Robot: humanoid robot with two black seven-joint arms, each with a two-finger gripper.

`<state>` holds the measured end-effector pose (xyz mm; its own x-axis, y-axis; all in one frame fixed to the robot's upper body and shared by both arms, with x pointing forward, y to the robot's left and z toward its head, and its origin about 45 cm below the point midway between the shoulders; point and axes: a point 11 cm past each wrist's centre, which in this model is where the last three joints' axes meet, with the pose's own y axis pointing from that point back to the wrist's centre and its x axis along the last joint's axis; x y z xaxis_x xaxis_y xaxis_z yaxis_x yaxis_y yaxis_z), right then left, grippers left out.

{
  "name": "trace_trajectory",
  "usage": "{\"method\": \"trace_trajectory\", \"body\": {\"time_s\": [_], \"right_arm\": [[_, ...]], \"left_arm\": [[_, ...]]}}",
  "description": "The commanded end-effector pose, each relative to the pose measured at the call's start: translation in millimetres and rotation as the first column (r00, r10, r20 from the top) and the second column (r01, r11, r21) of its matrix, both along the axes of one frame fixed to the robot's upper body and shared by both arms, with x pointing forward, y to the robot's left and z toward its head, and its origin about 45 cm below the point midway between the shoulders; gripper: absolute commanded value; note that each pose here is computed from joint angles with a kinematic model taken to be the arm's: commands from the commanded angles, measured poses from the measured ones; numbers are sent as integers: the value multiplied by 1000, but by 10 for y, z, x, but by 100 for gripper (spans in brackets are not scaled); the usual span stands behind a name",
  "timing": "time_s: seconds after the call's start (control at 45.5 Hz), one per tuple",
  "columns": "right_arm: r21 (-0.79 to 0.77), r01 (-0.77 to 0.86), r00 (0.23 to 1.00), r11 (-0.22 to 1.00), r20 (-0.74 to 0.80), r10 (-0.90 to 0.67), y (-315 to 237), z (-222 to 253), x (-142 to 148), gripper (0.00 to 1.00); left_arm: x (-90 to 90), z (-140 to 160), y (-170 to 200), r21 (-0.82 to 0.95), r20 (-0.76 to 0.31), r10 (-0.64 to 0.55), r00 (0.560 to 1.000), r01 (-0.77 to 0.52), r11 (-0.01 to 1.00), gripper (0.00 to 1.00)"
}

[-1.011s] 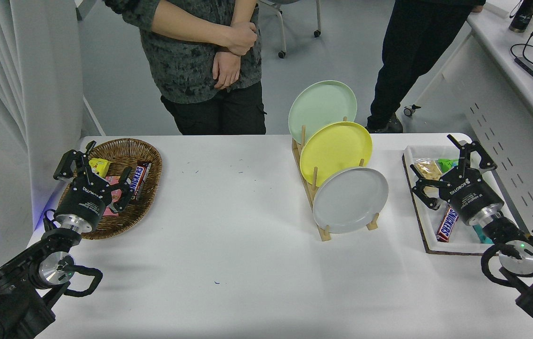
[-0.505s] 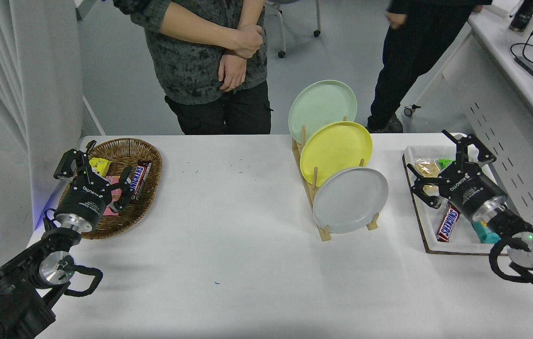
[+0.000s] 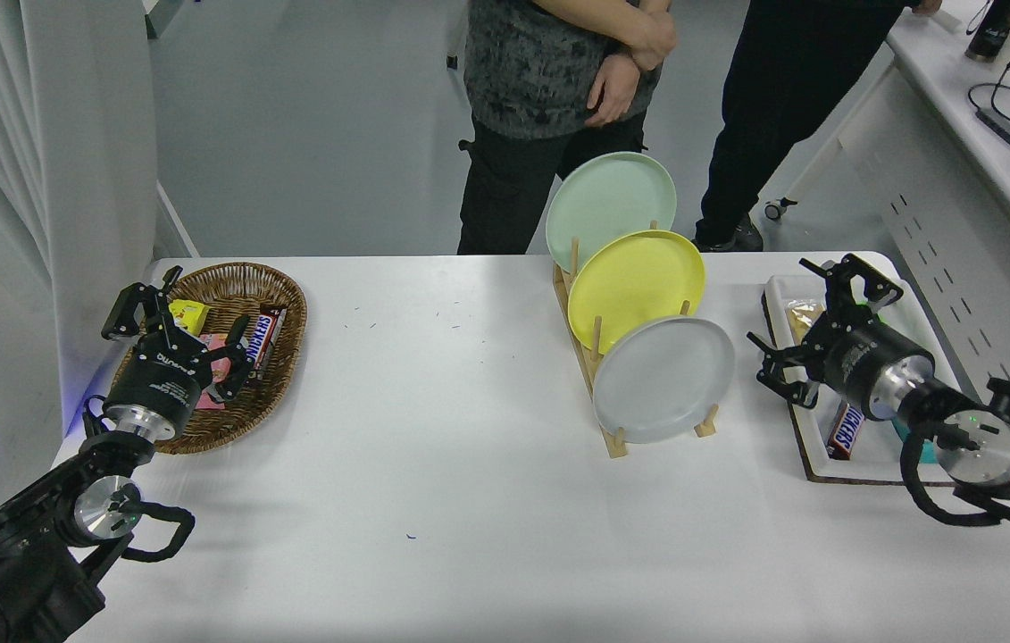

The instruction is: Place the plate on the table

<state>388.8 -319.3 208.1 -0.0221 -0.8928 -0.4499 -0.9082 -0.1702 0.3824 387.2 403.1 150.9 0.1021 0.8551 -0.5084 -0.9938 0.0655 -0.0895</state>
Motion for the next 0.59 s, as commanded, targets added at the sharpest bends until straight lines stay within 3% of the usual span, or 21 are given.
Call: {"method": "trace_trajectory", "body": {"time_s": [0.0, 0.571], "right_arm": [[-71, 14, 998, 997, -66, -19, 161, -36, 0, 100], [-129, -38, 997, 991, -68, 29, 705, -56, 129, 99]], "left_arm": [[0, -1, 1, 1, -1, 1, 1000, -1, 1000, 98], [0, 0, 1, -1, 0, 1, 1000, -1, 1000, 98]]}}
